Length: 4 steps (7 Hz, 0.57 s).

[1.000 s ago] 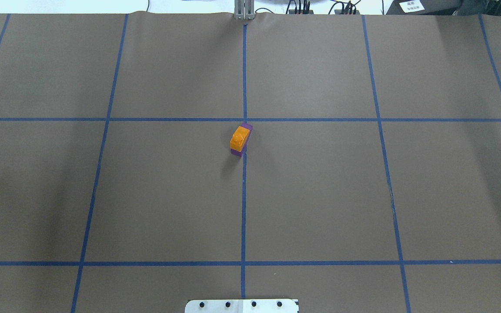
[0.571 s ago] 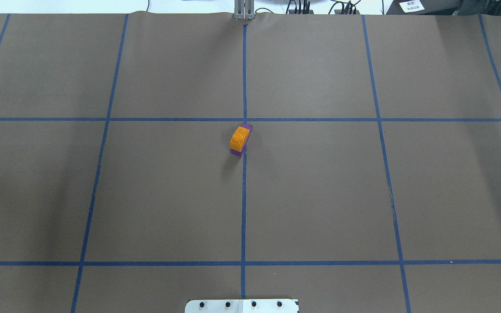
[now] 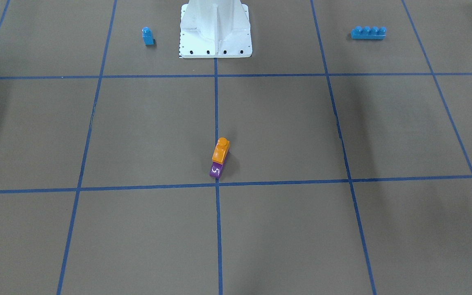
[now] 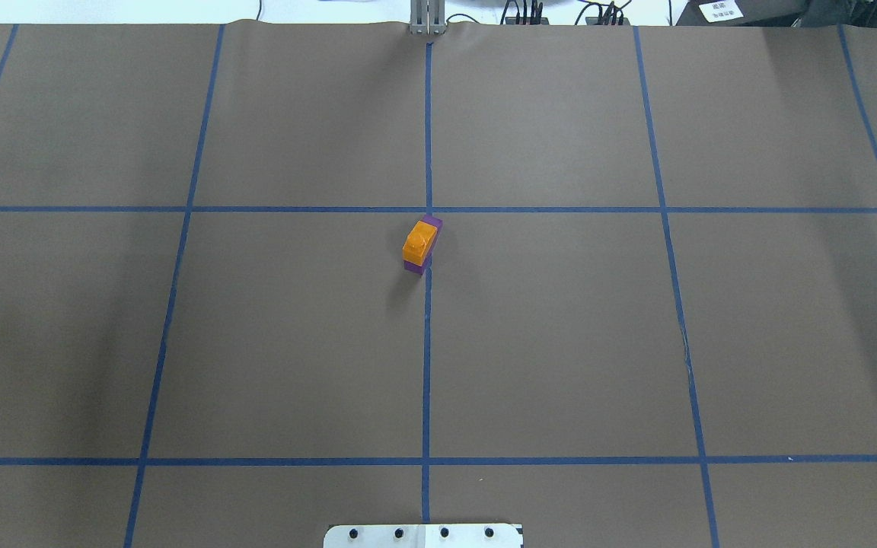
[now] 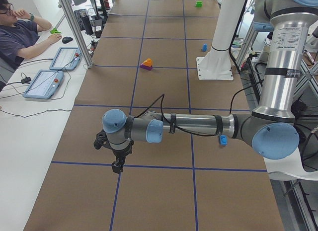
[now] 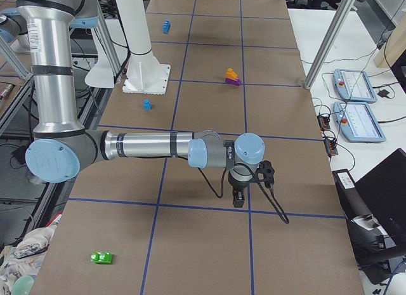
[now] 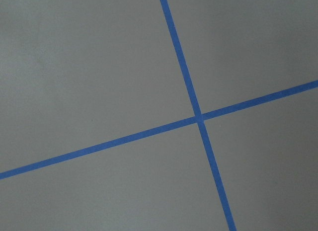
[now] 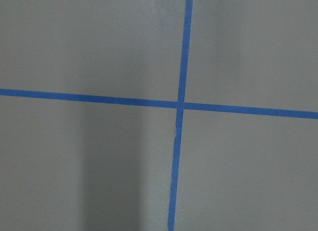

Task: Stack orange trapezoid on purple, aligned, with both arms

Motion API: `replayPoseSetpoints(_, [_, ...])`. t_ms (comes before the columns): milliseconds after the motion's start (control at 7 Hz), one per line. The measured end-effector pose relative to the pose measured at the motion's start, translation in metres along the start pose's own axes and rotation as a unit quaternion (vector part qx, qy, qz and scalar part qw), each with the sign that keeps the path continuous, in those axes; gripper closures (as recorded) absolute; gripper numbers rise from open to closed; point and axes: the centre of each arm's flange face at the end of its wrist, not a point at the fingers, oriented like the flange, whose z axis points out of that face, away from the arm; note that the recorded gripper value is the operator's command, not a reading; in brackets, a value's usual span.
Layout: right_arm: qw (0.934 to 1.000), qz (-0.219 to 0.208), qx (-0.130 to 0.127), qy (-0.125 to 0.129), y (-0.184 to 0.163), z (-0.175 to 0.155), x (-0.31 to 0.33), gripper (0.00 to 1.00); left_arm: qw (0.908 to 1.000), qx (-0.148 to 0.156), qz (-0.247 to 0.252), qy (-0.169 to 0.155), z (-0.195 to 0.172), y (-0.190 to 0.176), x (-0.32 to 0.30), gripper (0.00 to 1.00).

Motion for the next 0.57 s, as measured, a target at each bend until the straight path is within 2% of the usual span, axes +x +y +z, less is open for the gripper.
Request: replayPoseSetpoints(571, [1.0000, 0.000, 0.001, 0.000, -0.0003, -0.0004, -0.0004, 0.00, 0.9999, -0.003, -0.015, 0.001, 0.0024, 0.0009, -0.0009, 0.00])
